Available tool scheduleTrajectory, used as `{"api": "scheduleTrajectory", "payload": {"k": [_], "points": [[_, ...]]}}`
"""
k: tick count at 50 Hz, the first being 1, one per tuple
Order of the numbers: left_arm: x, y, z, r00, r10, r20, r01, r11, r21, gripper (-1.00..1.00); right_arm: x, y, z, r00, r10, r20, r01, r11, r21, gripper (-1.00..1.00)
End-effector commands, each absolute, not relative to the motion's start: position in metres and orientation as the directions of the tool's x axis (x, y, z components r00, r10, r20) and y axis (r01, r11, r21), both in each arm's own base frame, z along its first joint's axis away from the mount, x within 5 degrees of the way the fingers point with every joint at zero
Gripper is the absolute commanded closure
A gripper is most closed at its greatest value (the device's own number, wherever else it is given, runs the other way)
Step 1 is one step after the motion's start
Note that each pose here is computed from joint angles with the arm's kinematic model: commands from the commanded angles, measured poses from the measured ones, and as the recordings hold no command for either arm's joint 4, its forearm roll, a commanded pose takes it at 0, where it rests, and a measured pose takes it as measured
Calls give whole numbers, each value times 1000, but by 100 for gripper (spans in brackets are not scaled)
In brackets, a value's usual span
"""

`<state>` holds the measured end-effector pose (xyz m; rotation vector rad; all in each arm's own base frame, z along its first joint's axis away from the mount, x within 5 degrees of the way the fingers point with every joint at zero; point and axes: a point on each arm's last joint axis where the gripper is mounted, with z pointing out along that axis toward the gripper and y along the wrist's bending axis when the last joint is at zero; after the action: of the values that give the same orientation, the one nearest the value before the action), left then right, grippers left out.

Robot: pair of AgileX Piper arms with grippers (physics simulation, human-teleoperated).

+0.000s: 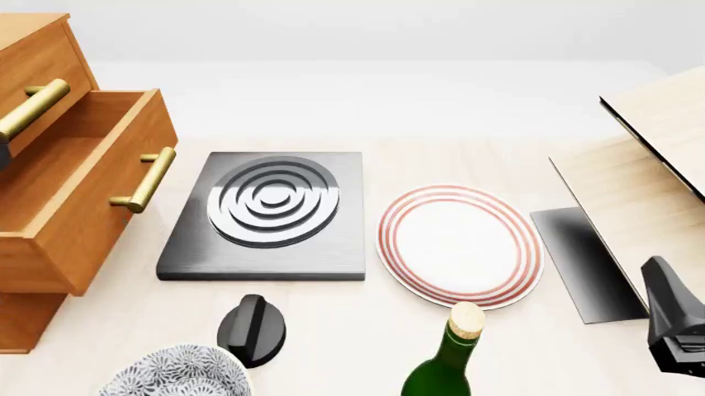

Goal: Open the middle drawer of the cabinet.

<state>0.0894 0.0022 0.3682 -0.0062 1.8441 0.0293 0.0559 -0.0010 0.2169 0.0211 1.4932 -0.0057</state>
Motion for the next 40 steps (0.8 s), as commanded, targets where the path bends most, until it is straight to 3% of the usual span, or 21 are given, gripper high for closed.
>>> {"api": "scheduleTrajectory", "payload": {"k": [1, 40], "points": [[88, -3, 377, -288, 69, -955, 51, 997, 56, -100, 56, -1, 217, 78, 9, -997, 17, 1000, 10, -100], [129, -2, 378, -370, 79, -926, 42, 997, 68, -100, 56, -1, 217, 78, 9, -997, 17, 1000, 10, -100]]}}
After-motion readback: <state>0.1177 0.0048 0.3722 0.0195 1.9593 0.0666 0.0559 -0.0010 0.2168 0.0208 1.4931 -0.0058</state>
